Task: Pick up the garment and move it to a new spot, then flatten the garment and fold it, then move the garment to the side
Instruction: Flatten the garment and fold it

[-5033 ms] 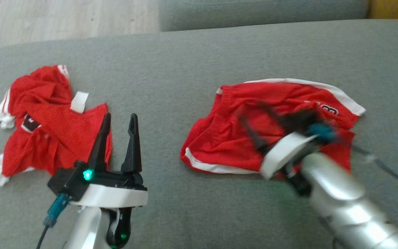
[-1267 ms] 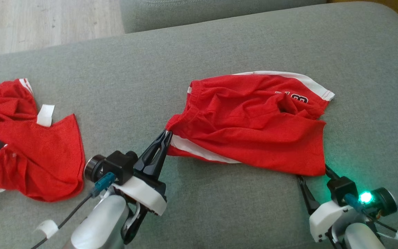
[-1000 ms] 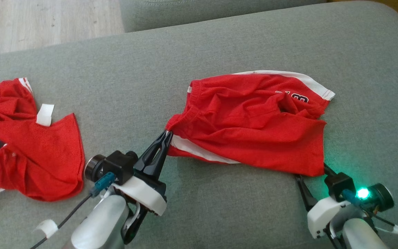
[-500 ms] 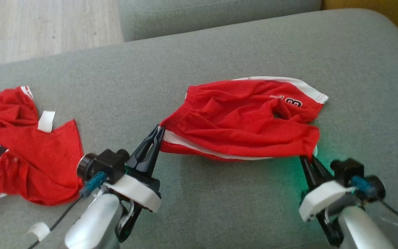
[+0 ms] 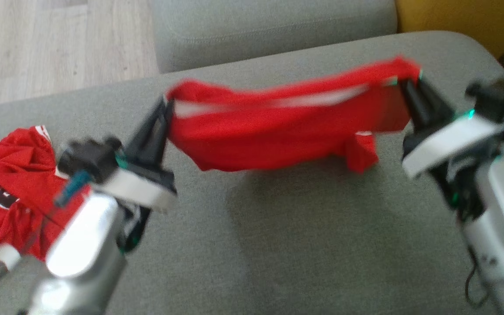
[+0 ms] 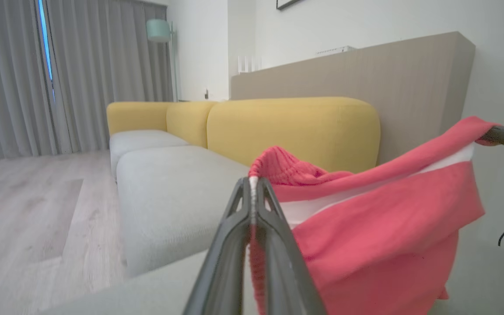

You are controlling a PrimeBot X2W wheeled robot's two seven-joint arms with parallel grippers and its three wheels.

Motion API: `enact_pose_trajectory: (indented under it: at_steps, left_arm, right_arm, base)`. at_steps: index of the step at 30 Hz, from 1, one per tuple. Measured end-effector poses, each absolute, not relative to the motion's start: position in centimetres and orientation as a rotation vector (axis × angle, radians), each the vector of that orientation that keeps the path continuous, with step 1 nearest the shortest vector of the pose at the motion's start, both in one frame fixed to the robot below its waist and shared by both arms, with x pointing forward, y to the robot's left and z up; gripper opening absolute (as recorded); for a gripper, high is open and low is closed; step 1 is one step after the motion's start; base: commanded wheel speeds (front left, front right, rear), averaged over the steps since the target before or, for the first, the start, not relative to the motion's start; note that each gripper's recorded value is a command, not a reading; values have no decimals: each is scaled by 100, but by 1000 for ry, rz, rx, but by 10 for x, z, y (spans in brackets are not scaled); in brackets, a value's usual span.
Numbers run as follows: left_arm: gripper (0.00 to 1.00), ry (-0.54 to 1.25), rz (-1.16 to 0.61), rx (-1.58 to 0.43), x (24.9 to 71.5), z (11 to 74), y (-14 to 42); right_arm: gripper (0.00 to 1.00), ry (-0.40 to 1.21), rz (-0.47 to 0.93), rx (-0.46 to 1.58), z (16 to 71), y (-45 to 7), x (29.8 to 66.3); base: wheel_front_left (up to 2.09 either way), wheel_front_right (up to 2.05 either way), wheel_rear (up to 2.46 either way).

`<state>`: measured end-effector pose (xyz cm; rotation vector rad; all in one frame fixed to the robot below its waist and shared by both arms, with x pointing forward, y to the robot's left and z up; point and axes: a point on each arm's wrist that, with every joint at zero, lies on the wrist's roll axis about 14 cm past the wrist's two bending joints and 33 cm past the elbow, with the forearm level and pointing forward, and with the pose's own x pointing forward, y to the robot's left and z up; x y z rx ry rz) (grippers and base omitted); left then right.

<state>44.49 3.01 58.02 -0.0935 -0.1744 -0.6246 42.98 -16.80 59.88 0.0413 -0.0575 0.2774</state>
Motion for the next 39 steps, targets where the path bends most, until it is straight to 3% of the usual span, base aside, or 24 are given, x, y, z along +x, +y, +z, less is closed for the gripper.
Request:
enact_pose_trajectory:
  at_steps: [8, 11, 30, 35, 39]
  left_arm:
    - [0, -392, -542, -106, 466, 679, 45]
    - [0, -454, -523, -126, 464, 703, 49]
    - [0, -482, -545, -226, 392, 713, 56]
    - [0, -373, -542, -234, 418, 692, 54]
    - [0, -317, -558, -223, 466, 686, 49]
  right_arm:
    - [0, -286, 320, -22, 714, -164, 440]
    - [0, -308, 316, -29, 730, -165, 440]
    - [0, -162, 298, -11, 697, -181, 398]
    - [0, -82, 253, -57, 678, -186, 419]
    - [0, -50, 234, -96, 672, -188, 461]
  base:
    - [0, 0, 0]
    - [0, 0, 0]
    - [0, 0, 0]
    - [0, 0, 0]
    - [0, 0, 0]
